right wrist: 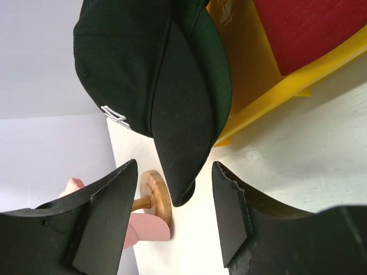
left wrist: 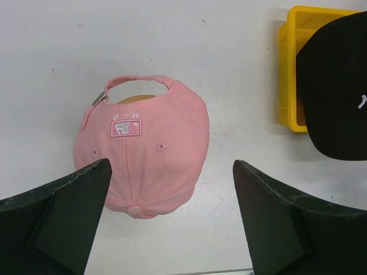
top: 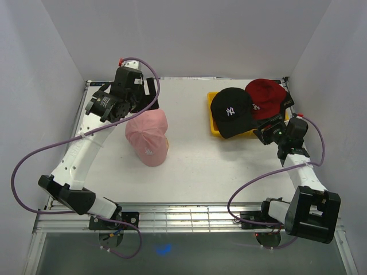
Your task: Stack the hats
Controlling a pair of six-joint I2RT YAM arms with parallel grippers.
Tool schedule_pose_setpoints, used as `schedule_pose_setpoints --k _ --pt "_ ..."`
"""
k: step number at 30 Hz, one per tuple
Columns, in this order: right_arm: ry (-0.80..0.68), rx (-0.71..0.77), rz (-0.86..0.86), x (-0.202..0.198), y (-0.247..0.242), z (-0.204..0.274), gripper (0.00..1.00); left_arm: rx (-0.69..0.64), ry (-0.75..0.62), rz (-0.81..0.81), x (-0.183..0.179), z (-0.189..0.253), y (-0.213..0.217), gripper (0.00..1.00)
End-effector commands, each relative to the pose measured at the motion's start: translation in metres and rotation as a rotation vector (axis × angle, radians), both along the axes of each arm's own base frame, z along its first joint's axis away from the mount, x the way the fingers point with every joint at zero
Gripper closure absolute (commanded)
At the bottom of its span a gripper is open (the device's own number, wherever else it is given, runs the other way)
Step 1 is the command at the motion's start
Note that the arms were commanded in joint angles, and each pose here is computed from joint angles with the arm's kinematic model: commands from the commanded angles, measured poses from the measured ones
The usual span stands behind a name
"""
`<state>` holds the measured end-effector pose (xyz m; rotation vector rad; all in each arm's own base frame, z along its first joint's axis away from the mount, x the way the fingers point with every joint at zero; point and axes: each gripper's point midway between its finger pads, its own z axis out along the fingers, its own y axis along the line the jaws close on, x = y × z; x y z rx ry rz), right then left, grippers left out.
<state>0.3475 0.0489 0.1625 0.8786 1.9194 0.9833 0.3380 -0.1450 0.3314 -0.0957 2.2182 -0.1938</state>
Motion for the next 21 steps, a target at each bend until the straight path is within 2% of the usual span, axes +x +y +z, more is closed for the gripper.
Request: schedule_pose_setpoints --k 1,21 --pt "-0.077 0.013 0.014 0.010 0.001 0.022 0.40 -0.018 -0.043 -0.006 -0.004 0.013 0.002 0.02" --pt "-0.116 0.074 0.017 0.016 0.005 0.036 0.43 -0.016 -0.037 -0.005 -0.004 0.010 0.002 0.02"
